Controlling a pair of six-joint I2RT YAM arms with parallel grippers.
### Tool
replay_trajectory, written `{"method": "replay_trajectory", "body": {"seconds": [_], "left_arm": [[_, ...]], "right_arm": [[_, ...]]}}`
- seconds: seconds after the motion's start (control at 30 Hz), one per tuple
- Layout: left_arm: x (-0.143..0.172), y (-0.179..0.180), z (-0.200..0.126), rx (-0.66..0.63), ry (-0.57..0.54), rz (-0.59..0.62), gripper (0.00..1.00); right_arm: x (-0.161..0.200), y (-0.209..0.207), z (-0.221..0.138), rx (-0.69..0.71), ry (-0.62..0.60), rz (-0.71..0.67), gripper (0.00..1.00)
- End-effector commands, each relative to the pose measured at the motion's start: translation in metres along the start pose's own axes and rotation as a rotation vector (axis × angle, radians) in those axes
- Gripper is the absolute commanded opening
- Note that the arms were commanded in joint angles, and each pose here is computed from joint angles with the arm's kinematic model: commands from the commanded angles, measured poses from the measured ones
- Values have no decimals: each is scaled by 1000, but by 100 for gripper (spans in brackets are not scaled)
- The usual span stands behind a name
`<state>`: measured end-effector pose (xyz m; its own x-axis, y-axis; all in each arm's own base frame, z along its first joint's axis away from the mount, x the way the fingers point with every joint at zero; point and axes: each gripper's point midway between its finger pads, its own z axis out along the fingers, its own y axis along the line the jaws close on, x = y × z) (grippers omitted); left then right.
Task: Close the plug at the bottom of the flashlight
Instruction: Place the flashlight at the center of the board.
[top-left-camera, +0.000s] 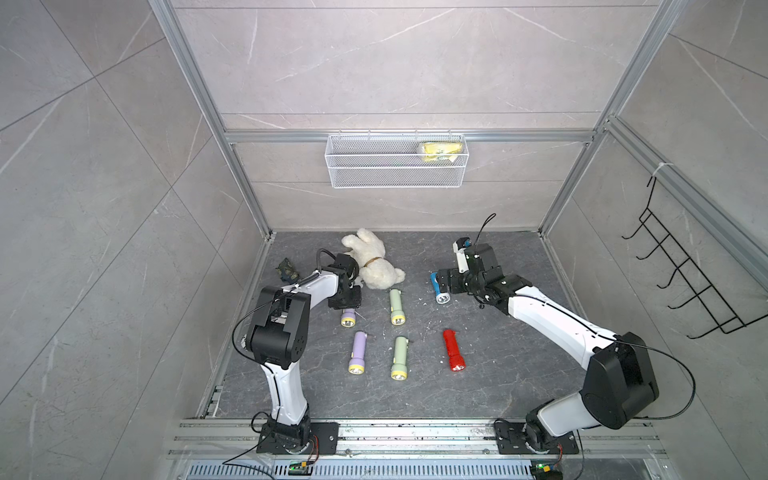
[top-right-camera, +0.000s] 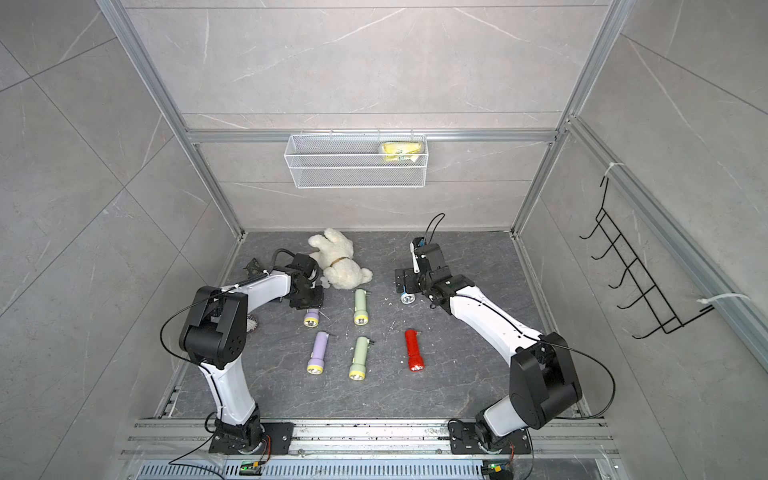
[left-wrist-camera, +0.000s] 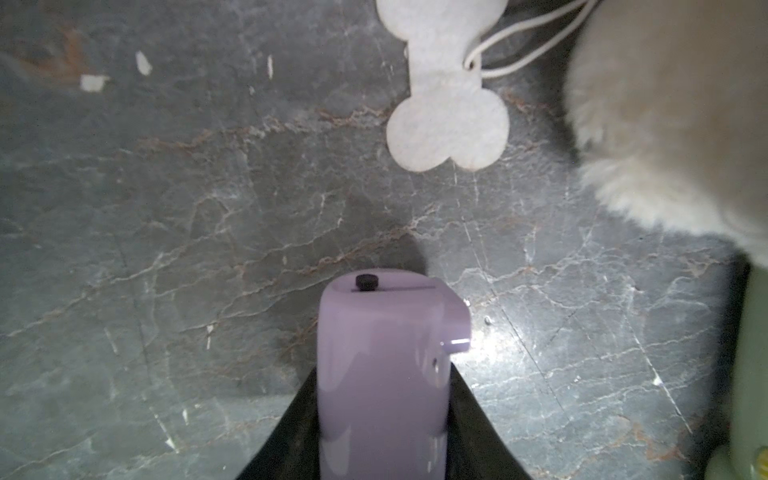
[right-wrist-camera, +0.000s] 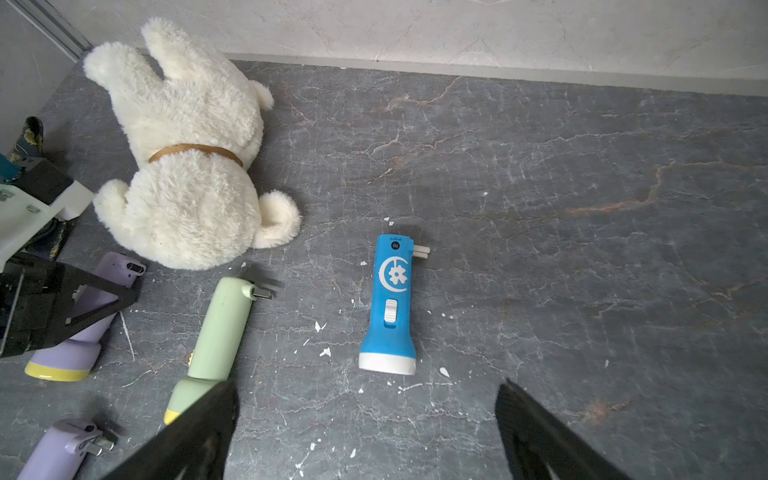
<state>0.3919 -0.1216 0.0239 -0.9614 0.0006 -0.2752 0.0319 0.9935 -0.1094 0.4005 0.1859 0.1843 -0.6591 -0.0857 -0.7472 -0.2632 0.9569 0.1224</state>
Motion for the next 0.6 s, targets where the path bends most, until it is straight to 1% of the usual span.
{"method": "replay_trajectory", "body": {"seconds": [0.0,0.07,0.23,0.27,0.3,0.47,0.57], "left_arm": [[-6,-1,-3,-6,-10,-9,67],[-9,-2,-9,-2,-19,-8,74],[-20,-6,-33,12,-57,-8,75],[-23,-7,-40,12,-74,-14,86],[-25,-8,-48,24,-92,-29,100],[-41,-21,-92,111,-217,-82,100],[-48,-33,-111,173,-243,-84,100]], "right_arm": [[0,1,-5,-11,-3,13,100],[0,2,-5,-19,-4,14,100],[-1,3,-7,-21,-10,14,100],[0,2,-7,-18,-11,15,100],[0,2,-7,-18,-12,15,100],[3,2,-7,-20,-12,19,100],[5,2,-7,-27,-16,22,100]]}}
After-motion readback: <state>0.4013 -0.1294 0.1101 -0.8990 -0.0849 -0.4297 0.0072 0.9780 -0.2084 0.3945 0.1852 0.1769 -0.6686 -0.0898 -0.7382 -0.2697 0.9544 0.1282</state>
